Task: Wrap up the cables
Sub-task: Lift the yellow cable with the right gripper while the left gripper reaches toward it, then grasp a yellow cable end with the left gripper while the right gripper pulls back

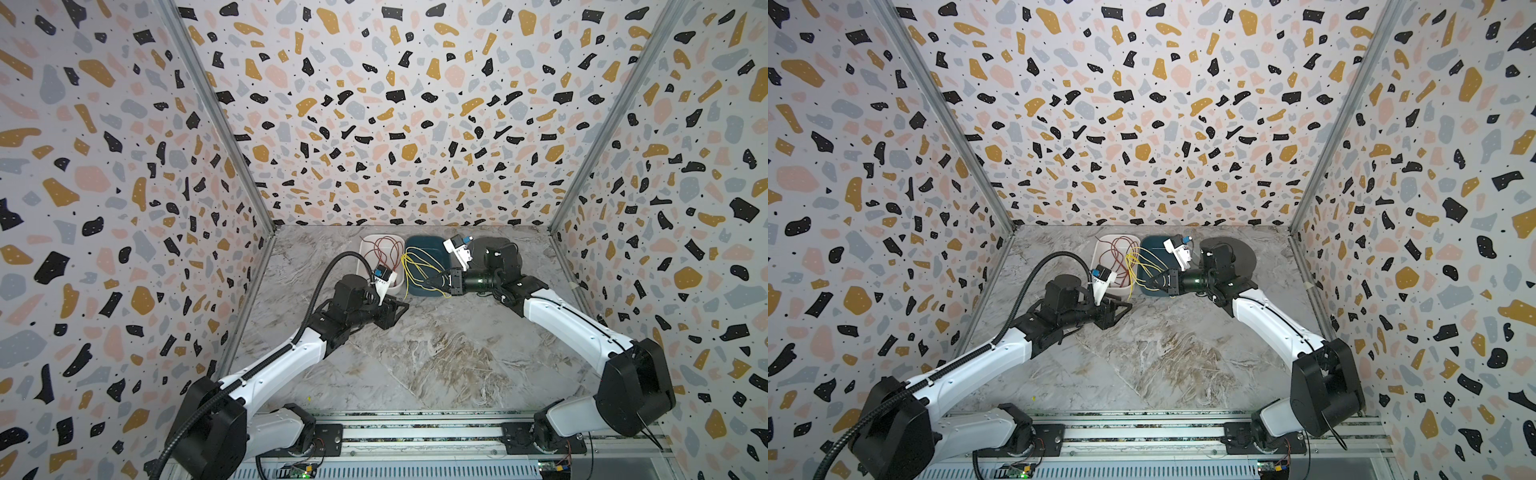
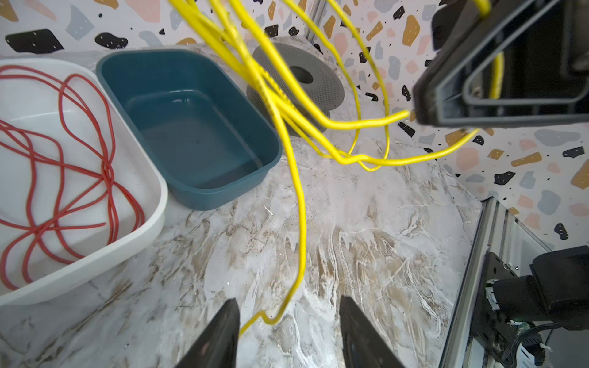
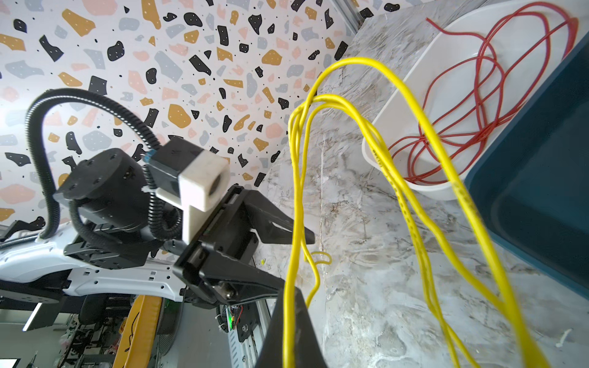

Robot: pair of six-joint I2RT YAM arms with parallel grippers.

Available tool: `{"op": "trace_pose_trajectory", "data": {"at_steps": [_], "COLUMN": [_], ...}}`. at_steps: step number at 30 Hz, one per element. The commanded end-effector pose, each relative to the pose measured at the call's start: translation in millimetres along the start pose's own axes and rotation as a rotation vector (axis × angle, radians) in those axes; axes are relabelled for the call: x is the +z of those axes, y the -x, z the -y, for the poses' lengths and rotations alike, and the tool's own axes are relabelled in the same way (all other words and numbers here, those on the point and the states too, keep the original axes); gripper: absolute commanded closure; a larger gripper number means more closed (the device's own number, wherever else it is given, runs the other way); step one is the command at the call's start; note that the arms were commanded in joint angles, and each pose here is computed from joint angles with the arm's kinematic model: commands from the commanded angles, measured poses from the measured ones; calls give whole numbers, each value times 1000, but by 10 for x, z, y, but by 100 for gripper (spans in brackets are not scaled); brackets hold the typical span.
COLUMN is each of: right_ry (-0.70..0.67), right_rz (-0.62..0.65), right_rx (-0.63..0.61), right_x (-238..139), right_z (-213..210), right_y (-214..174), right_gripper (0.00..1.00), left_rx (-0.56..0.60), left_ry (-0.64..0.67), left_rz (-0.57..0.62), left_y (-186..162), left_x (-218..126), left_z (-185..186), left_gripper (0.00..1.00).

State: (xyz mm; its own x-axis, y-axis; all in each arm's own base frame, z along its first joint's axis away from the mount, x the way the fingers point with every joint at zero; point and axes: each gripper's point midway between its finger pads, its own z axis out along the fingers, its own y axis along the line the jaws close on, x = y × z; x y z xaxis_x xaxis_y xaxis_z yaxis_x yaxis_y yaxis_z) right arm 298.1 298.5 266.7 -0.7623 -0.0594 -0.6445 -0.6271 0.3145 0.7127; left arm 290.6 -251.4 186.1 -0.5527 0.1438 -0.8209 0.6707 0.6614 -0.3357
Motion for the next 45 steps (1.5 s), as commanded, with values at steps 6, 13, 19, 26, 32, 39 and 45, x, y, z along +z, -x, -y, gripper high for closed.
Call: {"op": "trace_pose_trajectory", "data": {"at_steps": [6, 13, 19, 26, 32, 39, 45], "right_ry": [71, 29, -55, -112, -49, -95, -122], "right_rz": [39, 20, -12, 1, 51, -18, 74], "right_rx": [-62, -64, -73, -95, -120, -114, -60], "right_x": [-92, -64, -40, -78, -188, -226, -392], "right_z": [-312, -177, 73, 269, 138, 280, 405], "right_y": [200, 115, -57, -168, -109, -342, -335], "right_gripper": [100, 100, 100, 100, 100, 100, 100], "left_rx": [-5, -7, -4, -23, -87, -228, -222], "left_ry": [88, 157, 230, 340, 563, 586, 657], "left_rz": [103, 85, 18, -82, -150, -108, -172], "left_y": [311, 367, 345, 174, 31, 133, -22], "left_x": [50, -38, -199, -345, -578, -752, -921], "left_z": [-110, -182, -234, -383, -832, -1145, -1256], "left_gripper": [66, 100, 100, 100, 100, 100, 100]}}
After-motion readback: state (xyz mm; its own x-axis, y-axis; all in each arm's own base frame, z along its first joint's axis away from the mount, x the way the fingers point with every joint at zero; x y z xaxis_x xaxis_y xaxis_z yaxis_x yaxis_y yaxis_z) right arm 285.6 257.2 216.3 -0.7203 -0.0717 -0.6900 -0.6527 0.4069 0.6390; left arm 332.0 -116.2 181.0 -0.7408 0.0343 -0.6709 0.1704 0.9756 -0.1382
